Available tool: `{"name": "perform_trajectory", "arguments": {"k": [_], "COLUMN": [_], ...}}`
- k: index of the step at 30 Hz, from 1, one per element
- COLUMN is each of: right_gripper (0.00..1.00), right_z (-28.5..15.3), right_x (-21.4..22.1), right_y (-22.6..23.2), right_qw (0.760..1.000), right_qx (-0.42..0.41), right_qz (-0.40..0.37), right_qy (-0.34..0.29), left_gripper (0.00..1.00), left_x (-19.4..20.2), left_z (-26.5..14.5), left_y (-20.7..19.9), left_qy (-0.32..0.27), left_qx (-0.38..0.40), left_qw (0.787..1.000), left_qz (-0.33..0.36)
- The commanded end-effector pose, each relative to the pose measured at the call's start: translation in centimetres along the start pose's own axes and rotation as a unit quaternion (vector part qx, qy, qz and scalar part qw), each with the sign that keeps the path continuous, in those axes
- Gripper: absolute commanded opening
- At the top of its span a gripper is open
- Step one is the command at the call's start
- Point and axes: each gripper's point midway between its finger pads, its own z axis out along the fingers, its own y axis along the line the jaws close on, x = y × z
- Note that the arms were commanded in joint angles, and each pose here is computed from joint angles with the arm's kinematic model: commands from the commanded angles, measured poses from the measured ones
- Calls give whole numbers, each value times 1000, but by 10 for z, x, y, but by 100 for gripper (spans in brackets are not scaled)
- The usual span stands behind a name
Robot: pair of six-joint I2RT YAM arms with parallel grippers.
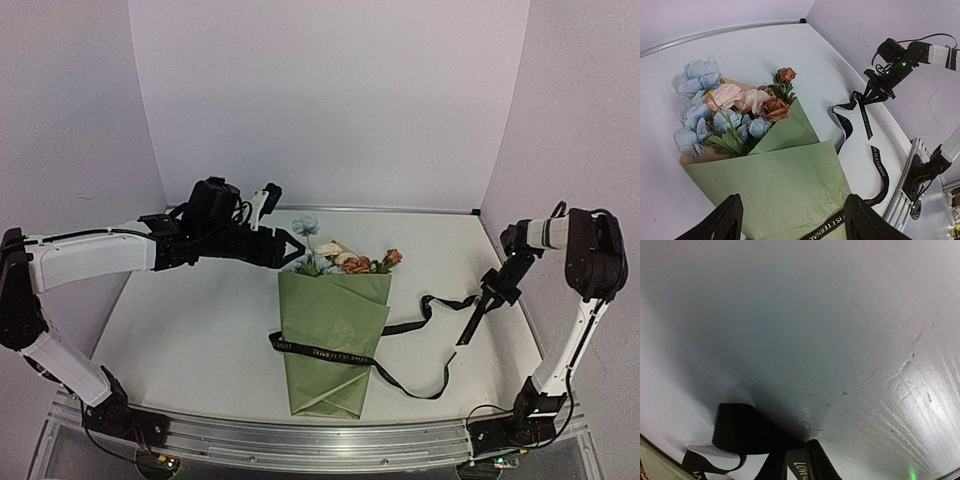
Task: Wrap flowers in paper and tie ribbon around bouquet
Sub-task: Pick up the right side of the ribbon from the center of the board.
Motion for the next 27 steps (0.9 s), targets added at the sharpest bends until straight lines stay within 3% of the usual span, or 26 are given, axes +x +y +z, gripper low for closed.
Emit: {"name": "perform_trajectory", "arguments": {"k": [1, 14, 27], "right_gripper": [3, 0, 0], "right_z": [2, -6, -78], "right_x": [1, 56, 111], "right_y": [0, 11, 58], "right_qw": [1000, 999, 984], "right_qx": [3, -47, -138], "right_qz": [18, 5, -77], "right_qy": [13, -19, -87], "left_gripper": [72, 72, 72], "left_x": [-26, -31, -10], "left_z": [-12, -12, -5], "left_y": [-12, -15, -6], "left_qy": [-28, -28, -8], "left_qx": [13, 21, 19], "left_qw": [999, 999, 1000], "left_qz": [11, 10, -12]}}
